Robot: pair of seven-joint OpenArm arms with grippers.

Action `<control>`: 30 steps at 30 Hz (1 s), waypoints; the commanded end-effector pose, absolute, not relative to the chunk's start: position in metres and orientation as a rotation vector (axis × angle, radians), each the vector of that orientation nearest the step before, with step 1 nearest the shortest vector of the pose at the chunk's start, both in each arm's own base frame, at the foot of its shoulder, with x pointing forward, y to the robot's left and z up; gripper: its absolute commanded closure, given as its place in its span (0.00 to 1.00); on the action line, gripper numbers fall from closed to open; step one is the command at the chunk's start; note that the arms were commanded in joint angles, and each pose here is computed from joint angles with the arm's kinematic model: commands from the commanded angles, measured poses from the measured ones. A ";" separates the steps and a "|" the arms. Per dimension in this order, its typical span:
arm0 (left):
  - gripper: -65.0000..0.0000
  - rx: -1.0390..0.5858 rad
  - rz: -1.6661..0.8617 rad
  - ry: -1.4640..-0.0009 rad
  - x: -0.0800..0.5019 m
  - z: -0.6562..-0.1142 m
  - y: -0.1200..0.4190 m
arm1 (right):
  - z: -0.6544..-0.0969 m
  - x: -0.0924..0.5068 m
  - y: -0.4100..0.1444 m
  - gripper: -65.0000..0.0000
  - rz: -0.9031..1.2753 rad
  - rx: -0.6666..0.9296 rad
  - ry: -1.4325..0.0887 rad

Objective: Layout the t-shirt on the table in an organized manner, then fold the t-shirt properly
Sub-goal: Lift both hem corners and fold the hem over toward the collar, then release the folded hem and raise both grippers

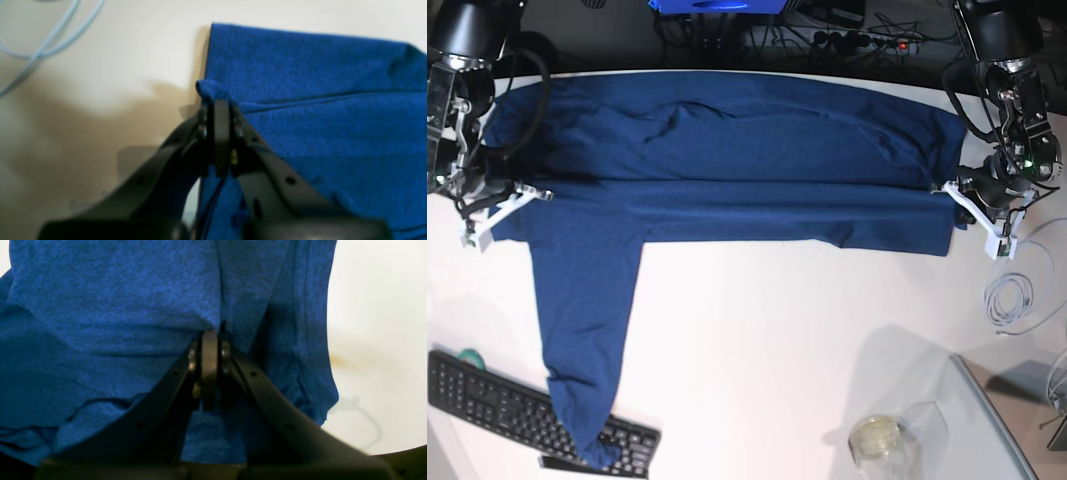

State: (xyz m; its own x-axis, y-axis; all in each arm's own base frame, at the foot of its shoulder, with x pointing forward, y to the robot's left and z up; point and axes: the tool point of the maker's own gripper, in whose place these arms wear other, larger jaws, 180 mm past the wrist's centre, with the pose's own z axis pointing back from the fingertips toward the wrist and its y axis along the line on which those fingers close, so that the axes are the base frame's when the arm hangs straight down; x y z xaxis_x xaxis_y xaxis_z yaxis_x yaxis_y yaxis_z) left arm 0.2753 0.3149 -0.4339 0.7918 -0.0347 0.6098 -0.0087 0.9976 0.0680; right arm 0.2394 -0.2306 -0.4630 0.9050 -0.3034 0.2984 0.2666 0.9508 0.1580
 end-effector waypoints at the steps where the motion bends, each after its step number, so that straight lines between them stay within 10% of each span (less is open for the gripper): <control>1: 1.00 0.087 -0.023 -0.703 0.285 -0.419 0.322 | -0.455 0.249 -0.237 1.00 -0.299 0.106 -0.363; 20: 1.00 0.084 -0.027 -0.671 0.273 -0.430 0.318 | -0.467 0.240 -0.240 0.97 -0.365 0.100 -0.317; 30: 0.93 0.107 -0.055 -0.699 0.271 -0.416 0.318 | -0.451 0.242 -0.238 0.46 -0.393 0.087 -0.372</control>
